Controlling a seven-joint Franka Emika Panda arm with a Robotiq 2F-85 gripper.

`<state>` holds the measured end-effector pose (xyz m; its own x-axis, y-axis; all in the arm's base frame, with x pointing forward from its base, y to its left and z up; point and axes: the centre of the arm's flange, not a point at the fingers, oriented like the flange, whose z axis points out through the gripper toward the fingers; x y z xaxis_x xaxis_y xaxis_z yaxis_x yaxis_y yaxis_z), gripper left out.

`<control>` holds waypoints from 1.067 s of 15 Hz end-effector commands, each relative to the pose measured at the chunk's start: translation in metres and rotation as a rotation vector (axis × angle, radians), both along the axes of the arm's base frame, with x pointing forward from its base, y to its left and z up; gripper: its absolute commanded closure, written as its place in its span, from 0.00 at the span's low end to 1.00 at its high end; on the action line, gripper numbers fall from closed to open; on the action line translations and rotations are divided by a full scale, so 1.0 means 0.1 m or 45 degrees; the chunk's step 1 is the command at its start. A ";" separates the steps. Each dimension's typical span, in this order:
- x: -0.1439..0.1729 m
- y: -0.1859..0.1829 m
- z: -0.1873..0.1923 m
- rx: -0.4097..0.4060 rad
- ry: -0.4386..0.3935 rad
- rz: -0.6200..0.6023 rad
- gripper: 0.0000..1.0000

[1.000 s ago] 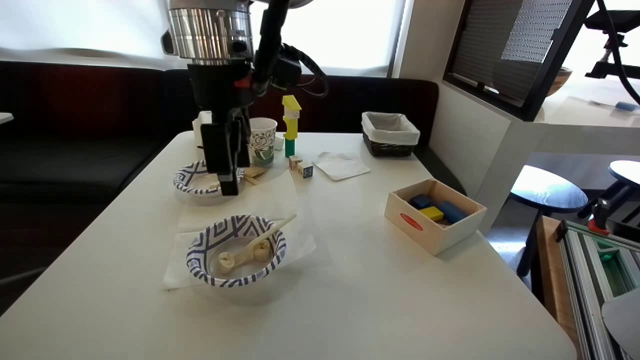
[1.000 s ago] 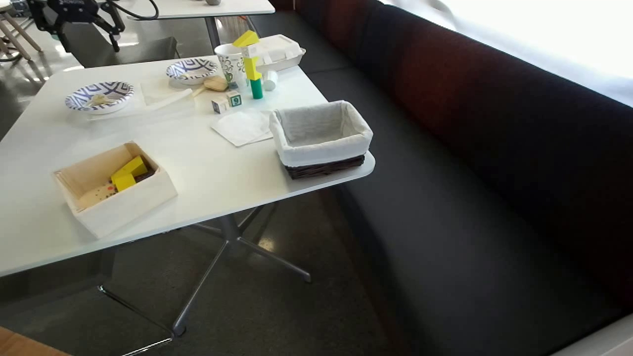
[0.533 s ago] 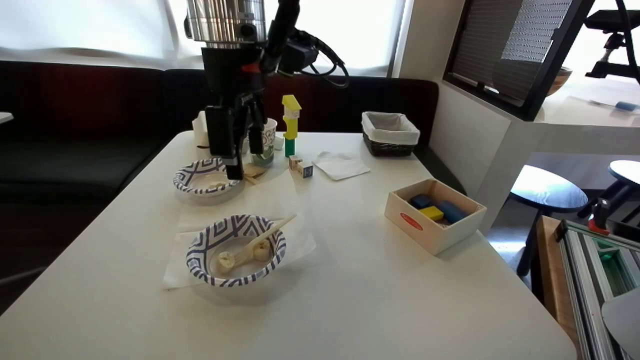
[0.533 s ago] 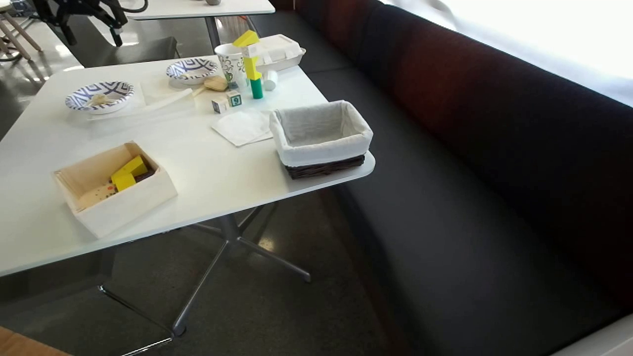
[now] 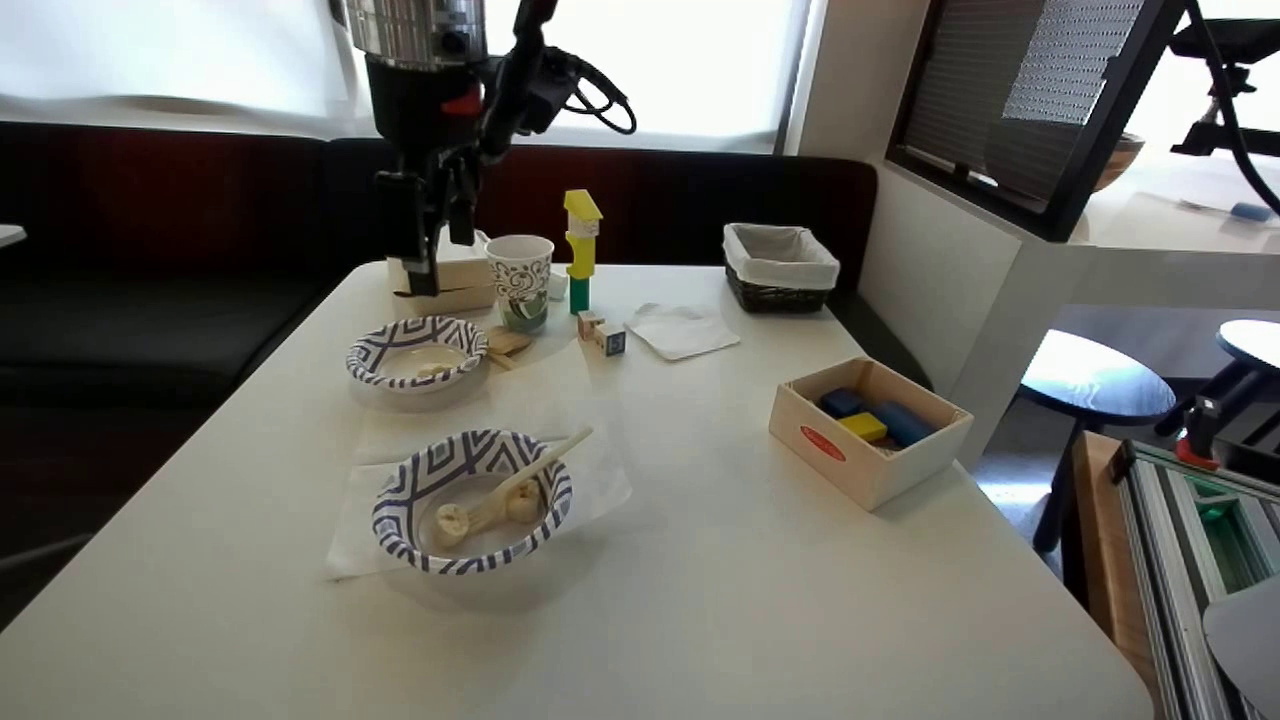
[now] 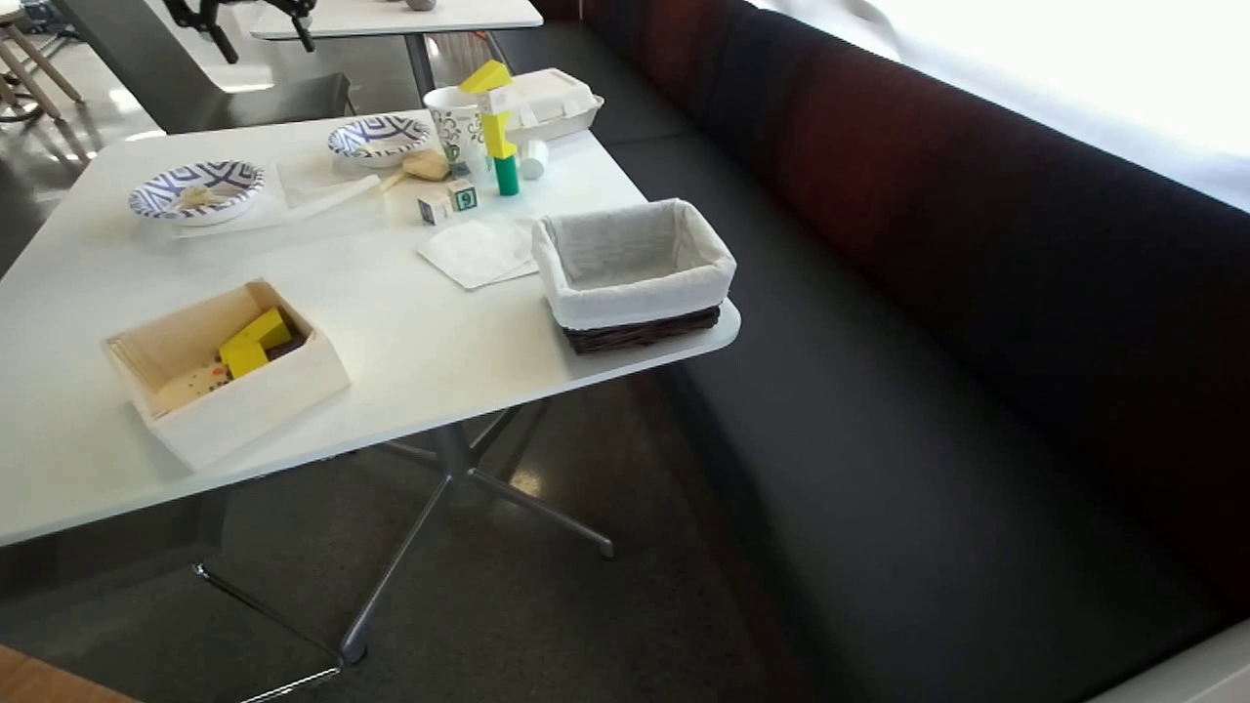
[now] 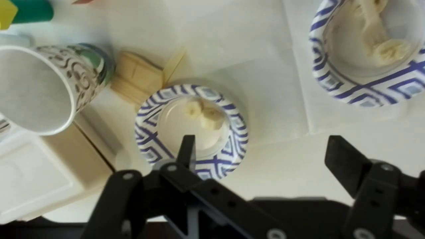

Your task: Get the fork and move one white object in the bowl to the right to the one on the left

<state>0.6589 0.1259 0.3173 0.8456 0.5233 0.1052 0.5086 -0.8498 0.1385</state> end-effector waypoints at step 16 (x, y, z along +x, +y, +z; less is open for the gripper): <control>1.22 -0.17 -0.40 0.135 -0.327 -0.217 0.00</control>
